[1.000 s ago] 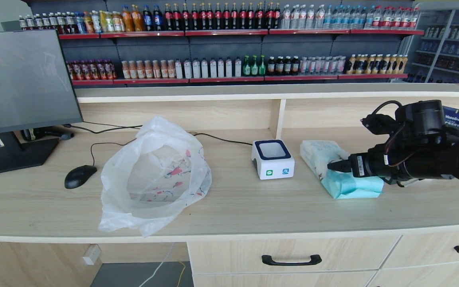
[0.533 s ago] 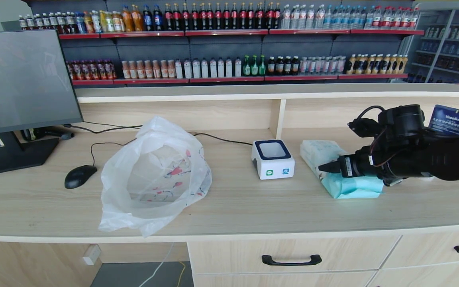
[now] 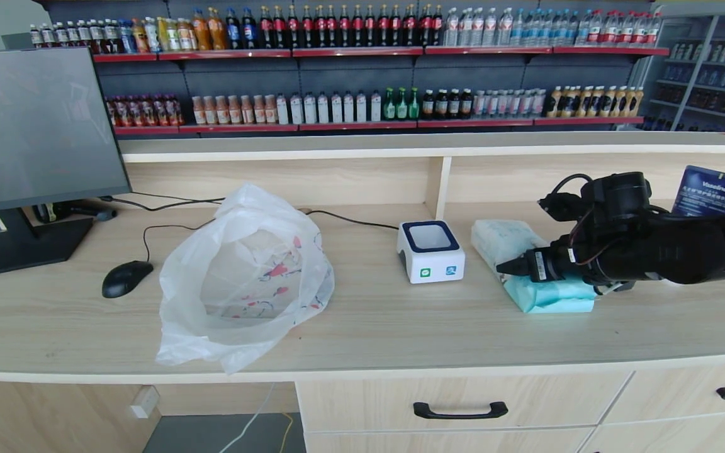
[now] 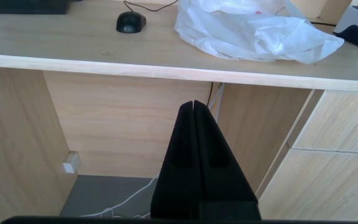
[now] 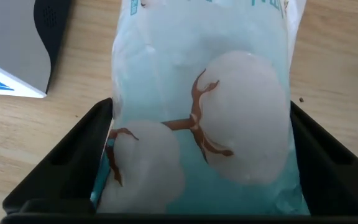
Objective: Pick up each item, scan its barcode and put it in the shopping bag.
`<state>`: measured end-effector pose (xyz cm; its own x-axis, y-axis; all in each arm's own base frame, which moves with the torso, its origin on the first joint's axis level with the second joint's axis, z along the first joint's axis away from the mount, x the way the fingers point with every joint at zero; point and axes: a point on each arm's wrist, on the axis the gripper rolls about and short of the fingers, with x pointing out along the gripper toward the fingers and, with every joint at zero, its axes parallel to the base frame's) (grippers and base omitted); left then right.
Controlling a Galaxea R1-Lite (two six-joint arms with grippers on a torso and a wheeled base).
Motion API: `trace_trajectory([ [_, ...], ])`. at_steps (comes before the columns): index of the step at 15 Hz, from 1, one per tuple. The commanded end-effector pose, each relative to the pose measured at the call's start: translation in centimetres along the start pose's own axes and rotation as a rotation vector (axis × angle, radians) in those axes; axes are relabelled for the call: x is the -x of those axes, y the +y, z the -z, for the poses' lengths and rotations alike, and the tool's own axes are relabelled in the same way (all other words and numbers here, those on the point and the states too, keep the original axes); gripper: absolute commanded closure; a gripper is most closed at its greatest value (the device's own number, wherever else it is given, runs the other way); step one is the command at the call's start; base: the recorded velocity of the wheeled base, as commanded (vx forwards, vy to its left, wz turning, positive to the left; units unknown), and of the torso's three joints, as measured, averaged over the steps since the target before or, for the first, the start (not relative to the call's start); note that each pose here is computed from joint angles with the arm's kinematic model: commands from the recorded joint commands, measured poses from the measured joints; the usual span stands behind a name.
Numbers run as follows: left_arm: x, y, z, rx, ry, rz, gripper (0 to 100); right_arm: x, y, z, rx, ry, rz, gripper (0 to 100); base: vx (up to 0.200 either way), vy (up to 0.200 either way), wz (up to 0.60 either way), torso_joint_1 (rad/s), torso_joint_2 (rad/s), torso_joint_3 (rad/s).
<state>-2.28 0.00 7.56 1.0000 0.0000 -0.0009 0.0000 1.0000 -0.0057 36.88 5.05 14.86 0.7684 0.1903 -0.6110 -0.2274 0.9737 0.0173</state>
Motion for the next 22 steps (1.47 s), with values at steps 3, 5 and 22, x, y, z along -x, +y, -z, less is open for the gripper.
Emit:
trace_trajectory([
  [3,0.0,0.0,0.0,0.0,-0.001,0.0,100,-0.2,0.0,0.1,0.002,0.007,0.004,100,0.0,0.0,0.0,0.0,0.0,0.0],
  [5,0.0,0.0,0.0,0.0,-0.001,0.0,100,-0.1,0.0,0.1,0.002,0.004,0.004,100,0.0,0.0,0.0,0.0,0.0,0.0],
  [22,0.0,0.0,0.0,0.0,-0.001,0.002,100,7.3,0.8,-0.4,0.012,-0.114,-0.045,100,0.0,0.0,0.0,0.0,0.0,0.0],
])
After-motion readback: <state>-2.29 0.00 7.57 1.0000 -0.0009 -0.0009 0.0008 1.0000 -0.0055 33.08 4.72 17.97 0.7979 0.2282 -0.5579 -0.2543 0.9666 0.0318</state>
